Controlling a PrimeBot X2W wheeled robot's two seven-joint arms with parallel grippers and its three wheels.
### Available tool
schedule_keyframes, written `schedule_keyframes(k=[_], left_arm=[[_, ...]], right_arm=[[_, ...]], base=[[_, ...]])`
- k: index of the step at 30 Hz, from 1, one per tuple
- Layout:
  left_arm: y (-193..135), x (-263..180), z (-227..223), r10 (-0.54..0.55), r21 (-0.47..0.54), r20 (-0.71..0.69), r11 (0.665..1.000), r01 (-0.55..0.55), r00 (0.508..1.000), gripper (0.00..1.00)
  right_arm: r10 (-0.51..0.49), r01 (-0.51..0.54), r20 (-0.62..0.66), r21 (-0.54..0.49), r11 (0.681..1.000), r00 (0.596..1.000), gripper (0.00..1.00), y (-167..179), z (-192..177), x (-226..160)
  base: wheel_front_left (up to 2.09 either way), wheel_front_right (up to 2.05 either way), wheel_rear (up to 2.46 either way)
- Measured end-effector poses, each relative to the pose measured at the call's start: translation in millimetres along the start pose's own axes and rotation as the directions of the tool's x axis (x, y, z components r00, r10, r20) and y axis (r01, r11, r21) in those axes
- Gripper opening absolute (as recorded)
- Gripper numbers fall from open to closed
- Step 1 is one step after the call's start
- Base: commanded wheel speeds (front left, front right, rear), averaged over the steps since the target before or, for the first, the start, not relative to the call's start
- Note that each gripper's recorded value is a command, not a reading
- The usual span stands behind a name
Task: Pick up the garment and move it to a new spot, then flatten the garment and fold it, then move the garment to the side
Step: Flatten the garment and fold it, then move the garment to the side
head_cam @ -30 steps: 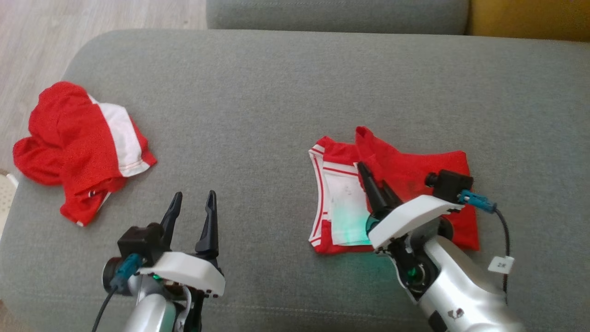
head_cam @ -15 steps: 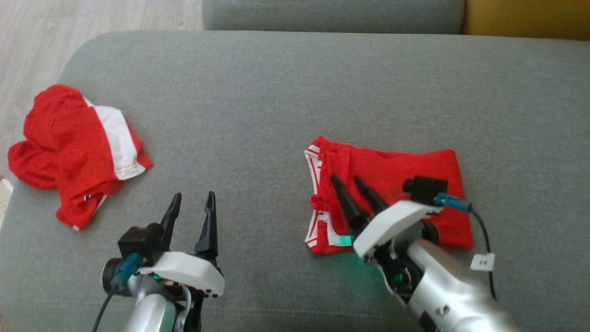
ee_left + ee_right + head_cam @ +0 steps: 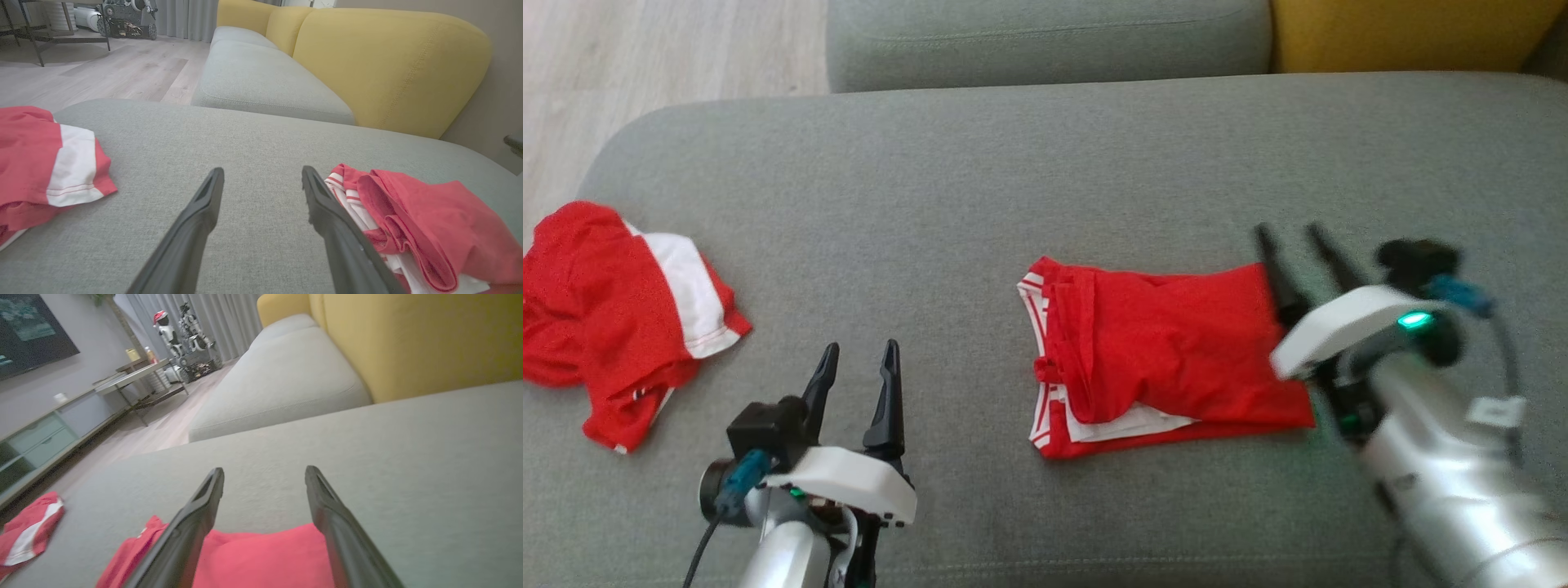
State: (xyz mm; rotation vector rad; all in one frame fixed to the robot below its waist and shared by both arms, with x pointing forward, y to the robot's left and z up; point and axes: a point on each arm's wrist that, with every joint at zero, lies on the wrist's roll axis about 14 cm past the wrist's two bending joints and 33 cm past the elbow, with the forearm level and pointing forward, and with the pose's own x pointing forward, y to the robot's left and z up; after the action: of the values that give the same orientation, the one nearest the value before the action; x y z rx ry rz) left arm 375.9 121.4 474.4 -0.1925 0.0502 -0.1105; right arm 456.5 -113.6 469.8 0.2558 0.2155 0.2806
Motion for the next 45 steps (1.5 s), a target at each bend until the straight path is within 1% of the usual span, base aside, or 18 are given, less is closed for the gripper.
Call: schedule_keyframes(k=[3,5,12,15,20,25,36,40,45], left_arm=[[-4,2,2,-0.013,-0.001,0.005,1.000,0.013,1.000,1.00],[-7,2,3,-0.020,-0.002,0.009,1.000,0.020,1.000,1.00],[-12,3,7,-0.036,-0.006,0.023,0.999,0.036,0.999,1.00],[-14,3,8,-0.040,-0.009,0.028,0.999,0.040,0.999,1.00],[-13,-2,6,-0.029,-0.015,0.025,0.999,0.029,0.999,1.00],[-11,-2,12,-0.019,-0.014,0.045,1.000,0.020,0.999,1.00],[-8,-3,16,-0.011,-0.007,0.055,1.000,0.012,0.998,1.00],[-8,0,11,-0.010,-0.010,0.043,1.000,0.010,0.999,1.00],[-7,4,-2,-0.009,-0.013,0.003,1.000,0.009,1.000,1.00]], right_arm=[[-0.045,0.050,0.066,-0.078,0.996,0.997,1.00,-28,23,-9],[-0.066,0.076,0.097,-0.102,0.992,0.993,1.00,-39,29,-18],[-0.152,0.169,0.125,-0.143,0.975,0.980,1.00,-63,5,-65],[-0.169,0.191,0.151,-0.149,0.970,0.974,1.00,-62,4,-75],[-0.178,0.206,0.177,-0.157,0.966,0.968,1.00,-55,5,-79],[-0.175,0.206,0.179,-0.175,0.963,0.968,1.00,-52,4,-79],[-0.171,0.200,0.173,-0.170,0.965,0.970,1.00,-48,0,-77],[-0.175,0.198,0.147,-0.160,0.967,0.973,1.00,-49,-9,-73],[-0.167,0.172,0.053,-0.131,0.976,0.985,1.00,-46,-35,-57]], base=[[0.00,0.00,0.00],[0.00,0.00,0.00],[0.00,0.00,0.00],[0.00,0.00,0.00],[0.00,0.00,0.00],[0.00,0.00,0.00],[0.00,0.00,0.00],[0.00,0.00,0.00],[0.00,0.00,0.00]])
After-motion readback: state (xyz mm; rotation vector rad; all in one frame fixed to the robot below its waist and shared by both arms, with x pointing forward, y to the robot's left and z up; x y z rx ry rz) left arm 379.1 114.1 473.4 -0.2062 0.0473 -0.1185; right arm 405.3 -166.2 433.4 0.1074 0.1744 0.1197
